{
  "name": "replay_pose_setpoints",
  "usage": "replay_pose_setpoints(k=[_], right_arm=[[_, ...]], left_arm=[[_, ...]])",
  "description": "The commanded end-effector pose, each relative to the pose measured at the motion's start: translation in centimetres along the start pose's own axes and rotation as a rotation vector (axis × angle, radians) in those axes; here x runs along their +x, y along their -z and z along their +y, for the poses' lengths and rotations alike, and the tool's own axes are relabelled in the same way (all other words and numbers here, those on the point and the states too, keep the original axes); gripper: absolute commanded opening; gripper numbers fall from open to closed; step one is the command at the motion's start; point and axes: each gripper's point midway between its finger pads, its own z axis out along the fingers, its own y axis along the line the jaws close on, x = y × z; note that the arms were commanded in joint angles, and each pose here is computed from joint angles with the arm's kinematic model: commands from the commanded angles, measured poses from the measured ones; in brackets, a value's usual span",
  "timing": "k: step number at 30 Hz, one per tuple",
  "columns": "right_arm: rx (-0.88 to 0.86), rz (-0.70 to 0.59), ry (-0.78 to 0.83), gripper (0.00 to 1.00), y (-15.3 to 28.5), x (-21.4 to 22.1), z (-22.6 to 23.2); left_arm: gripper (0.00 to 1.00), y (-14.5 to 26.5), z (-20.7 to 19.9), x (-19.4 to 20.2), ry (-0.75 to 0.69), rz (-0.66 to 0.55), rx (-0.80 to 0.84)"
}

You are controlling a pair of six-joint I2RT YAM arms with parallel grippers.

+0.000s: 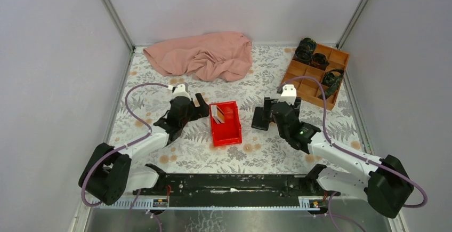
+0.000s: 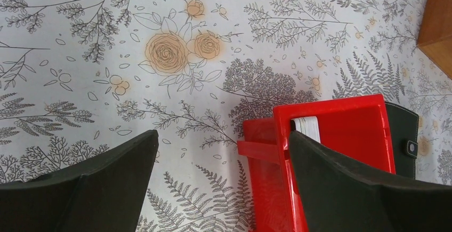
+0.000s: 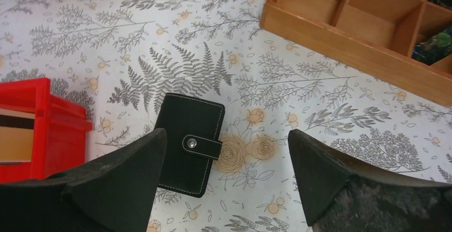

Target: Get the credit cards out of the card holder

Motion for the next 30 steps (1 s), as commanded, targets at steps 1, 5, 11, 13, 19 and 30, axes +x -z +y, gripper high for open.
replay_pose_setpoints(k=[1, 5, 11, 13, 19, 30], right_arm=[[-0.064, -0.001, -0.003, 0.91, 0.0, -1.3, 1.8], [-0.163, 0.013, 0.024, 0.77, 0.0, -1.2, 3.7], [-0.317, 0.052, 0.041, 0.51, 0.4, -1.3, 6.9], [-0.358, 0.068, 0.048, 0.34, 0.5, -1.1, 7.7], [-0.569, 0.095, 0.103, 0.00, 3.4, 0.3, 11.1], [-0.710, 0.250, 0.201, 0.00, 8.8, 7.8, 14.8]], left_arm=[[1.00, 0.0, -0.7, -1.9, -0.013, -0.059, -0.002], [1.00, -0.1, -0.7, -1.8, -0.026, -0.047, 0.000], [1.00, 0.1, -0.7, -1.8, -0.031, -0.044, 0.003], [1.00, 0.2, -0.8, -1.9, -0.029, -0.045, 0.004], [1.00, 0.6, -0.8, -2.0, -0.026, -0.055, 0.010], [0.99, 0.7, -0.7, -2.0, -0.024, -0.059, 0.010]])
